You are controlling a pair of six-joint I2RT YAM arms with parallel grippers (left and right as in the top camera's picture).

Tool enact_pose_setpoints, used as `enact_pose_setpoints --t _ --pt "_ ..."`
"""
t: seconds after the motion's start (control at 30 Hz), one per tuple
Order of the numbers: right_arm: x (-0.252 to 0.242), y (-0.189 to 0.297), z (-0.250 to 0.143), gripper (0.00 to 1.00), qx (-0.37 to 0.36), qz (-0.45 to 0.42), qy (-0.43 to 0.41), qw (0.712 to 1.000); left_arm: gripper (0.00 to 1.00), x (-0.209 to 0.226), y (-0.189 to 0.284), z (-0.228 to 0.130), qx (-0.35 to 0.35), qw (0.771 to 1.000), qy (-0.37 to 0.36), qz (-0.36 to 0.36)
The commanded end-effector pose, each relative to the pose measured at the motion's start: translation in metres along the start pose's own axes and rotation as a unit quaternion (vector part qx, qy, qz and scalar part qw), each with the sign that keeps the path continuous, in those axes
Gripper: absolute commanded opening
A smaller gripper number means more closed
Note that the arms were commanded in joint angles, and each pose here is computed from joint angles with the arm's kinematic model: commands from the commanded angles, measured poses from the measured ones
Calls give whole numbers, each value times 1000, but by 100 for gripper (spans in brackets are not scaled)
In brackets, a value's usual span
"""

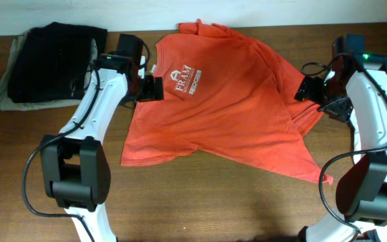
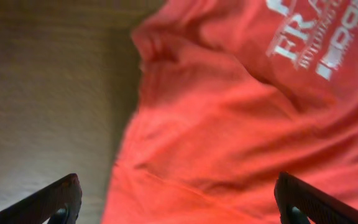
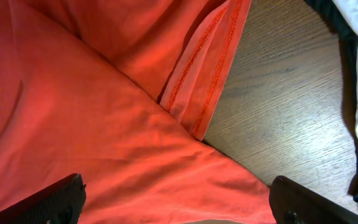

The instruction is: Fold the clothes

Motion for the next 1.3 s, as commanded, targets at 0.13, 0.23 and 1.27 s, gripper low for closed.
enact_pose_setpoints --t 0.13,0.23,1.27 --pt "3 -5 -4 98 12 1 8 1000 99 6 -44 -7 29 997 -62 -43" --pt "2 -5 -5 98 14 -1 8 1000 99 5 -59 -12 44 995 -68 -49" --pt "1 -5 -6 98 16 -3 9 1000 1 54 -83 -31 95 993 33 57"
Point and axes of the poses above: each gripper's point midway between its finger pads, its own y axis back along the fingers, its own x axis along the line the jaws close on, z = x × y, the point moved 4 cm from there along y, back along the fingers, and after that the axes turned 15 degrees about -y, right-handed, at the moved point
